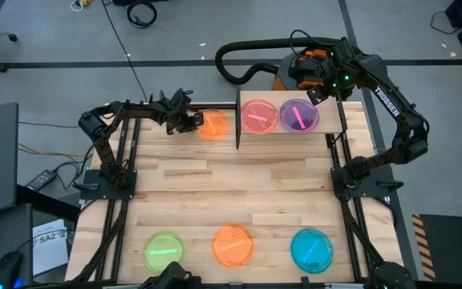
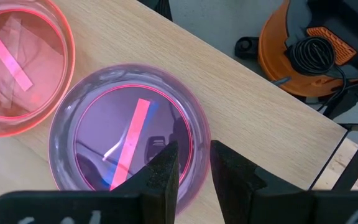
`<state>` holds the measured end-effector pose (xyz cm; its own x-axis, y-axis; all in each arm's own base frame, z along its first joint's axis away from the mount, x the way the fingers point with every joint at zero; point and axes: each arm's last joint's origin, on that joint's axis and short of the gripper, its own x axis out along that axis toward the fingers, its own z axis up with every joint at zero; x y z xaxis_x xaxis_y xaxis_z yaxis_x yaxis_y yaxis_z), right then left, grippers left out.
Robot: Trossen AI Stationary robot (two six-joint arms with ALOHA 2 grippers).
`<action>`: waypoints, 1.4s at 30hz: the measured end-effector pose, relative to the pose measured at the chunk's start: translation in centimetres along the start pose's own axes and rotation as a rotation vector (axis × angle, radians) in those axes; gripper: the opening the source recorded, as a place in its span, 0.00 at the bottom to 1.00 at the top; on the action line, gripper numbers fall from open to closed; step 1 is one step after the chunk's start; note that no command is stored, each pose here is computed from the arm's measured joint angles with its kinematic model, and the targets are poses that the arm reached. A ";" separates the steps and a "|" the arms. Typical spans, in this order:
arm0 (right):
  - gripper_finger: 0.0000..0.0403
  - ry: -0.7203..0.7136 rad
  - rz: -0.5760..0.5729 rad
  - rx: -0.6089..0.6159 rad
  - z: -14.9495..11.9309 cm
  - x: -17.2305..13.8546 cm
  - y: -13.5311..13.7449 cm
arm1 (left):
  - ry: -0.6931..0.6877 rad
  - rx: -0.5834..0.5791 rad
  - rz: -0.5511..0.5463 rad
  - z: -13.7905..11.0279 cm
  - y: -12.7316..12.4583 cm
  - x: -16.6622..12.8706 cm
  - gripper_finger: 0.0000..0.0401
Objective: Place and stack plates onto a shelf
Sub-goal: Stack the top orange plate on top of the pink plate on the shelf
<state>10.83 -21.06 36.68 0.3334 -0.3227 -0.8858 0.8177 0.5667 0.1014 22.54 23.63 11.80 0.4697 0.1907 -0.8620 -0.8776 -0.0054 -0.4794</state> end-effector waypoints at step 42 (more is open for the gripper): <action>0.24 0.001 -0.004 0.045 0.0 0.0 0.0 | -0.165 0.247 -0.171 -0.2 -2.8 -8.6 0.01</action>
<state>10.81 -21.06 36.67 0.3299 -0.3240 -0.8867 0.8391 0.5310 0.1182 20.99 21.83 20.58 0.6081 0.3243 -0.7246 -0.7935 0.2749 -0.5429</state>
